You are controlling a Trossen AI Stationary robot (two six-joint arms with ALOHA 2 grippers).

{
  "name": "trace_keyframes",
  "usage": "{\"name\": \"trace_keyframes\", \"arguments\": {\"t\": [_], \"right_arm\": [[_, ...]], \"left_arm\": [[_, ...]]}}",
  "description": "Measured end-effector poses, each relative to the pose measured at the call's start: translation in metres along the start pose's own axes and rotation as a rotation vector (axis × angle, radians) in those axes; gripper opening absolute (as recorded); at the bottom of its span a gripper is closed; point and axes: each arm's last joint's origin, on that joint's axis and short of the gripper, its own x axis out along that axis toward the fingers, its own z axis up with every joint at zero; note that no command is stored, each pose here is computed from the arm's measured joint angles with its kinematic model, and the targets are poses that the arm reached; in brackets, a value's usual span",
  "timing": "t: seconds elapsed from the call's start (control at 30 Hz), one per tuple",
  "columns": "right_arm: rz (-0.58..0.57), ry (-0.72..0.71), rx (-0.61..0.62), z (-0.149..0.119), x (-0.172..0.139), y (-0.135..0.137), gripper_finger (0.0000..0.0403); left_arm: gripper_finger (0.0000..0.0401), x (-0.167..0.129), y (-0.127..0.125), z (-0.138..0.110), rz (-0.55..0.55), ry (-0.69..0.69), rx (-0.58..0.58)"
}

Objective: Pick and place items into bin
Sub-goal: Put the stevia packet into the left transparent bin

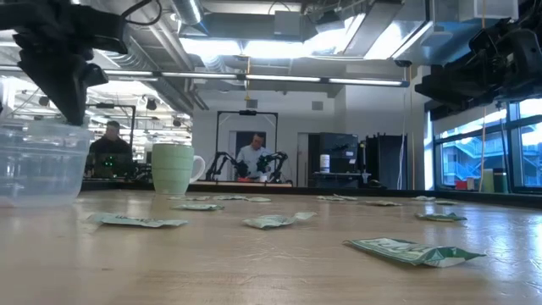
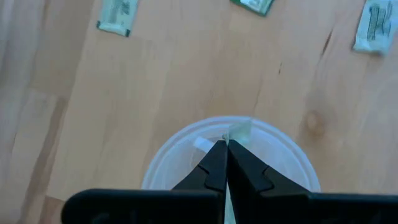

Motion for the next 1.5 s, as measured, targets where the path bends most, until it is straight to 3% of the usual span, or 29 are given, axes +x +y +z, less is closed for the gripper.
{"name": "trace_keyframes", "arguments": {"t": [0.5,0.8,0.97,1.2,1.37,1.5], "right_arm": [[0.000,0.001,-0.002,0.000,0.000,0.000,0.0149],[0.000,-0.007,0.001,0.001,0.000,0.000,0.0149],[0.000,-0.008,0.001,0.001,0.000,0.000,0.0149],[0.000,-0.012,-0.002,0.001,0.000,0.000,0.0149],[0.000,-0.009,0.002,0.001,0.000,0.000,0.0149],[0.000,0.002,-0.001,0.000,0.000,0.000,0.0149]], "left_arm": [[0.0054,0.014,-0.002,0.002,0.113,0.050,0.046],[0.0064,0.000,-0.003,0.009,0.109,0.007,0.042],[0.0065,-0.017,-0.005,0.020,0.078,-0.067,0.073],[0.0071,-0.030,-0.018,0.047,0.011,-0.330,0.148],[0.0075,-0.028,-0.030,0.065,-0.045,-0.469,0.203],[0.0075,-0.013,-0.045,0.078,-0.106,-0.500,0.300]]}}
